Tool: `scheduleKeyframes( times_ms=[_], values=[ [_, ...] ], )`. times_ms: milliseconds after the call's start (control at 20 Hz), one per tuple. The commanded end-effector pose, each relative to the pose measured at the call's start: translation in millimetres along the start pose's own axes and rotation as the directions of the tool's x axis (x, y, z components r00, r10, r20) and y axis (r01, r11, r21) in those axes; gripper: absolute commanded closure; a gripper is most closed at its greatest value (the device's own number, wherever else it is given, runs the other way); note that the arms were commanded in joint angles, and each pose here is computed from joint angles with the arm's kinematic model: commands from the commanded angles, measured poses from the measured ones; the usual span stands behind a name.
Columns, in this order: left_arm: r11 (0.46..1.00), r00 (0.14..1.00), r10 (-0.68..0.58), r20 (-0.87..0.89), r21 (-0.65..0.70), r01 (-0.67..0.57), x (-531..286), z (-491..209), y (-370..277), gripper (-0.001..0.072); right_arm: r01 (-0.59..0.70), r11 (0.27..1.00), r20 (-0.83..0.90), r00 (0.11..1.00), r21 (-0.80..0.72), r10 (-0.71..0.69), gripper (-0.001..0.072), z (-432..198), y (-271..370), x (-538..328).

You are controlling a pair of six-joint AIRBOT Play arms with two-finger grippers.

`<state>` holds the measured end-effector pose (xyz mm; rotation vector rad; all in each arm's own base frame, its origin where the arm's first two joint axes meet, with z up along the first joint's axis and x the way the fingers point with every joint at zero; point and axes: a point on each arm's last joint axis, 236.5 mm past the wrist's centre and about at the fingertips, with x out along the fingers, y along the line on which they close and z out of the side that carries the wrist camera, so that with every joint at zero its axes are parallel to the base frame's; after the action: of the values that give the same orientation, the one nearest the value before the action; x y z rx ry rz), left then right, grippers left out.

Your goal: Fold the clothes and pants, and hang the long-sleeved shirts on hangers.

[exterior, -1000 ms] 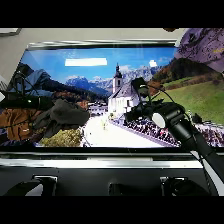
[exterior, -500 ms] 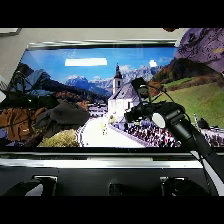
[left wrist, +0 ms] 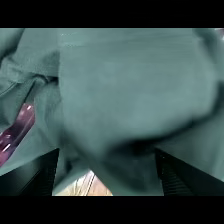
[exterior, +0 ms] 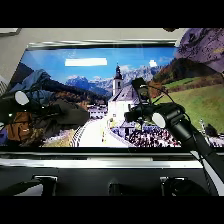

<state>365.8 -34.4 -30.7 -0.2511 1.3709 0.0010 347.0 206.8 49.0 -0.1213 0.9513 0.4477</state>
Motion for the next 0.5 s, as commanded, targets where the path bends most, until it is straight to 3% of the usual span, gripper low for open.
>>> scheduleKeyframes(
  times_ms=[0, 50, 100, 200, 450],
  values=[
    [0.999, 0.999, -0.002, -0.048, -0.043, 0.0, 32.2, -2.5, 3.0, 0.0146, -0.014, 1.0, -0.002, 1.0, 0.012, 0.014, 0.0676, -0.3, 3.5, 0.1],
    [0.998, 0.998, -0.026, -0.063, -0.06, 0.022, 37.0, -4.6, -2.2, 0.0565, -0.02, 1.0, -0.003, 1.0, 0.018, 0.02, 0.0676, -0.5, 5.0, 0.1],
    [0.995, 0.995, -0.064, -0.07, -0.08, 0.059, 38.7, -5.8, -11.6, 0.0691, -0.026, 0.999, -0.003, 1.0, 0.024, 0.026, 0.0676, -0.6, 6.3, 0.0],
    [0.98, 0.981, -0.188, -0.057, -0.075, 0.183, 34.2, -3.2, -47.4, 0.0693, -0.027, 0.997, -0.001, 1.0, 0.077, 0.027, 0.0675, -0.3, 6.6, -0.9],
    [0.887, 0.899, -0.426, -0.099, 0.148, 0.437, 0.7, -27.6, -186.7, 0.0693, 0.041, 0.989, 0.013, 0.999, 0.14, -0.043, 0.0675, -1.0, -9.7, -31.1]
  ],
)
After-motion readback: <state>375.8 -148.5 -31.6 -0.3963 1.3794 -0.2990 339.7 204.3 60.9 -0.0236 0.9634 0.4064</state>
